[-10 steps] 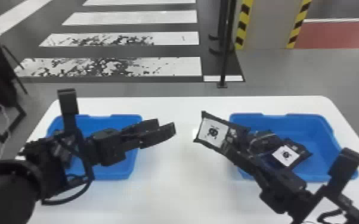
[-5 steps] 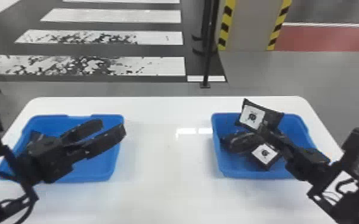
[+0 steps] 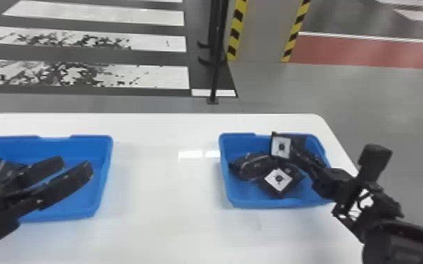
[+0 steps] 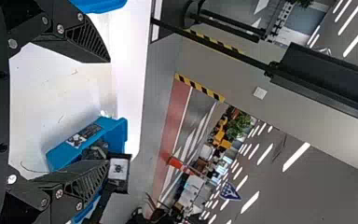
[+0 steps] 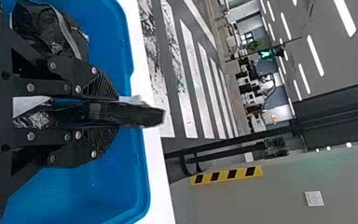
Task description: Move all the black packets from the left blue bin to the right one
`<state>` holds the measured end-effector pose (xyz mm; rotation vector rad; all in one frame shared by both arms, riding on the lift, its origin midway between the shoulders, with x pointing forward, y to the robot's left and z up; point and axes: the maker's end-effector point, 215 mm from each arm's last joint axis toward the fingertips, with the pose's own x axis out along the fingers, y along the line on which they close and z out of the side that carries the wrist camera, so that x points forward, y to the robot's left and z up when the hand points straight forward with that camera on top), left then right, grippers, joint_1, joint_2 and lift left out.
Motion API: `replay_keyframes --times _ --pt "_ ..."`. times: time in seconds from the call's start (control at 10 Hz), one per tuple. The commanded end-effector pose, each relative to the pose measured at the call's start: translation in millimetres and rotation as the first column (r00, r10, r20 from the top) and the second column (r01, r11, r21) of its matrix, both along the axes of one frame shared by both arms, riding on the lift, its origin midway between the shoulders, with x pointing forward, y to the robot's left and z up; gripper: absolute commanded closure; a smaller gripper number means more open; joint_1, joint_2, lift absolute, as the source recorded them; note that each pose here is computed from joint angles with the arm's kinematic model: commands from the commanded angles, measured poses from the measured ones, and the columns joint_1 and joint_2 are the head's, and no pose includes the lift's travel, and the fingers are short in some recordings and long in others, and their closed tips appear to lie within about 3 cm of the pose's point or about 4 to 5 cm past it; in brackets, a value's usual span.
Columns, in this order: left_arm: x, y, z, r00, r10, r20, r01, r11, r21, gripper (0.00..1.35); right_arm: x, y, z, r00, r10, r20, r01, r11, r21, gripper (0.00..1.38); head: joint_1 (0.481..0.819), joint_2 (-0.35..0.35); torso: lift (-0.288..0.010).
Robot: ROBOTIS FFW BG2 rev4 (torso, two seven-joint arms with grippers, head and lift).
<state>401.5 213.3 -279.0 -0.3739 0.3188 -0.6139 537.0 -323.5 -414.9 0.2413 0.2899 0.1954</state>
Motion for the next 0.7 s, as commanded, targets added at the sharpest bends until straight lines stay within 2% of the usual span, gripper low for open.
replay_keyframes --times 0.0,0.1,0.4,0.6 --pt "2.9 13.7 5.0 0.999 0.031 0.018 -0.032 0.999 0.018 0.31 -11.1 -0.2 2.7 1.0 -0.015 0.019 0.015 1.0 -0.012 0.25 0.695 -0.134 -0.139" --pt "4.6 27.2 5.4 0.998 0.06 0.022 -0.061 0.998 0.036 0.31 -28.5 -0.9 21.0 0.997 -0.047 0.06 0.05 0.997 -0.056 0.07 0.695 -0.126 -0.139" --pt "5.9 71.2 0.9 0.988 0.152 0.02 -0.153 0.983 0.103 0.31 -89.5 11.7 44.0 0.988 -0.085 0.128 0.097 0.992 -0.083 0.11 0.695 -0.082 -0.139" --pt "5.2 121.0 -6.7 0.966 0.257 0.007 -0.254 0.949 0.19 0.31 -120.4 25.0 58.3 0.986 -0.068 0.151 0.083 0.992 -0.099 0.12 0.695 -0.034 -0.139"
